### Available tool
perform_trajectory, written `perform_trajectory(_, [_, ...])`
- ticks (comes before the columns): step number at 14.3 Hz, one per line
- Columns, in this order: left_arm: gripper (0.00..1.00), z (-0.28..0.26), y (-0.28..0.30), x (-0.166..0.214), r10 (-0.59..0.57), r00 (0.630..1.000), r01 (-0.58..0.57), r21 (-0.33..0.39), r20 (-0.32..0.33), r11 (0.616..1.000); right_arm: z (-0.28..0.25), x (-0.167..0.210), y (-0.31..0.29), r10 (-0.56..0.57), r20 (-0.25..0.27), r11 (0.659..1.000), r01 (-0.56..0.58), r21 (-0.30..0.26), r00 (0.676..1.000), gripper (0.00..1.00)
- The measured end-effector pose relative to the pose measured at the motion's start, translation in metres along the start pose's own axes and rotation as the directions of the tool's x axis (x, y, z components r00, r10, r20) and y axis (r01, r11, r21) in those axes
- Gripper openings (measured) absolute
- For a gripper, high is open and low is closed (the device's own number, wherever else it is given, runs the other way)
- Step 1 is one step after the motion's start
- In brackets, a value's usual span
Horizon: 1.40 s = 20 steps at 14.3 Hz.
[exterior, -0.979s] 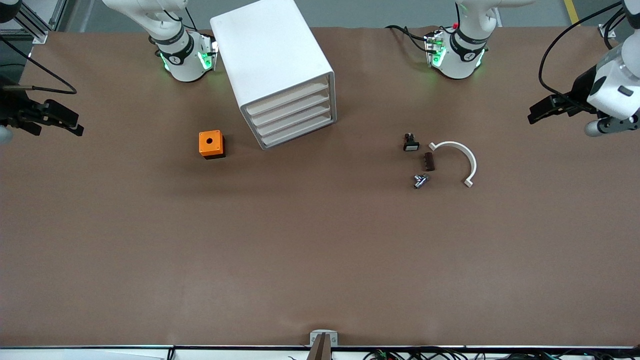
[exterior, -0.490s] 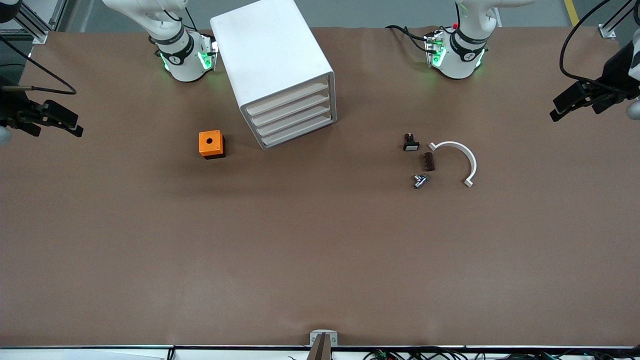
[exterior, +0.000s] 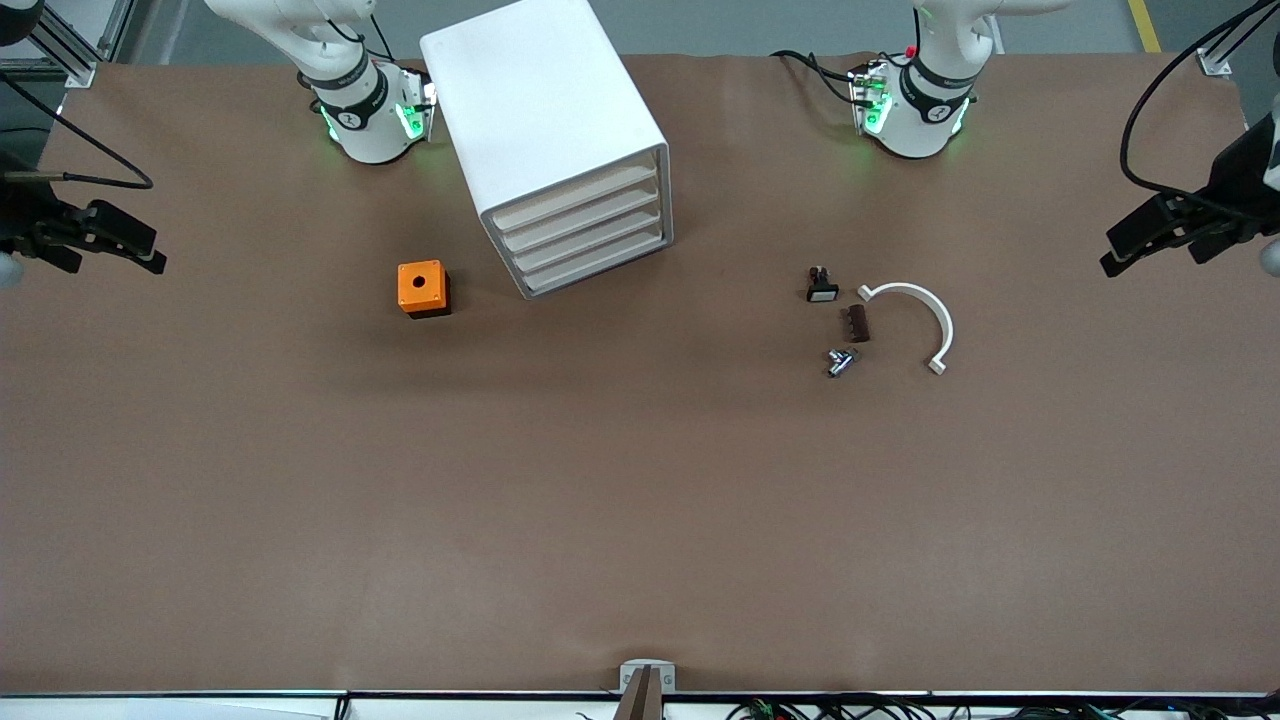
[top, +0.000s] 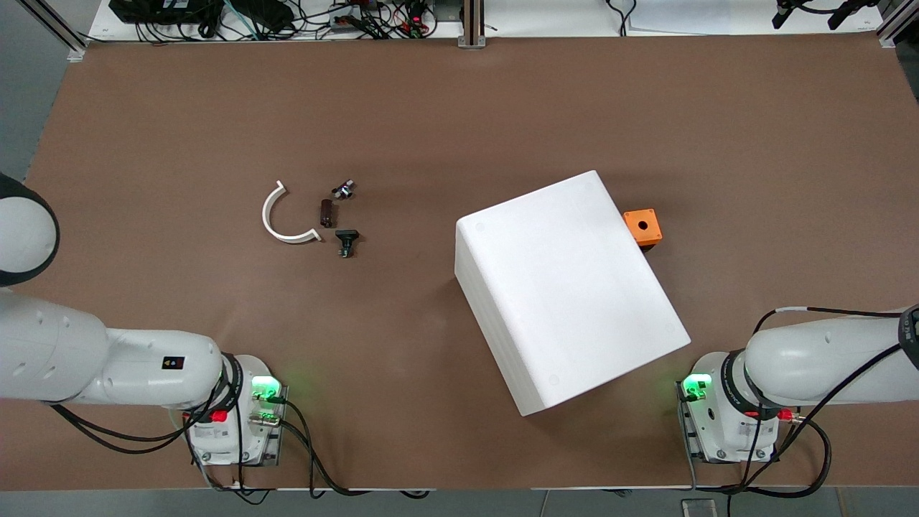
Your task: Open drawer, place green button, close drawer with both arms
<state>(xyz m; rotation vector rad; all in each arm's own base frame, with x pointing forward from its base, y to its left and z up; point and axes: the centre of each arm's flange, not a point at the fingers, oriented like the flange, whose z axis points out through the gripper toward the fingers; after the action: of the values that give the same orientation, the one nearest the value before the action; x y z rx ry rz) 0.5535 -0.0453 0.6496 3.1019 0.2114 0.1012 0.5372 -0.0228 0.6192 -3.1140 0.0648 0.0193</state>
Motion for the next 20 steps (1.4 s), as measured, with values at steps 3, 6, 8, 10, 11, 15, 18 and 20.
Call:
perform_trajectory(3, [1.00,0.008,0.002,0.014,-0.002,1.000,0.002,-0.002,-0.002,1.000,0.000,0.000,0.000,-0.001,0.000,1.000,0.001,0.000,1.000,1.00])
perform_trajectory(6, [1.00,0.013,0.003,0.029,-0.004,1.000,0.004,-0.004,-0.005,1.000,-0.001,0.001,-0.002,-0.008,-0.009,1.000,0.008,0.000,1.000,1.00])
perform_trajectory(8, [1.00,0.017,0.003,0.034,-0.007,1.000,0.007,-0.004,-0.003,1.000,-0.001,0.002,-0.003,-0.014,-0.014,1.000,0.014,-0.001,1.000,1.00])
perform_trajectory(10, [1.00,0.017,-0.001,0.036,-0.009,1.000,0.009,-0.003,-0.003,1.000,-0.001,0.002,-0.004,-0.017,-0.016,1.000,0.017,-0.001,1.000,1.00])
perform_trajectory(11, [1.00,0.016,-0.005,0.036,0.006,1.000,-0.006,-0.002,0.000,1.000,-0.001,0.002,-0.004,-0.019,-0.017,1.000,0.019,-0.001,1.000,1.00])
perform_trajectory(15, [1.00,0.017,-0.012,0.034,0.023,0.999,-0.023,0.005,0.033,1.000,-0.002,0.002,-0.009,-0.036,-0.022,0.999,0.036,-0.003,0.999,1.00])
perform_trajectory(18, [1.00,0.017,-0.010,0.033,0.026,0.999,-0.026,0.005,0.036,1.000,-0.003,0.001,-0.009,-0.038,-0.024,0.999,0.038,-0.004,0.999,1.00])
perform_trajectory(20, [1.00,0.017,-0.011,0.033,0.024,0.999,-0.024,0.005,0.036,1.000,-0.003,0.001,-0.009,-0.038,-0.025,0.999,0.038,-0.004,0.999,1.00])
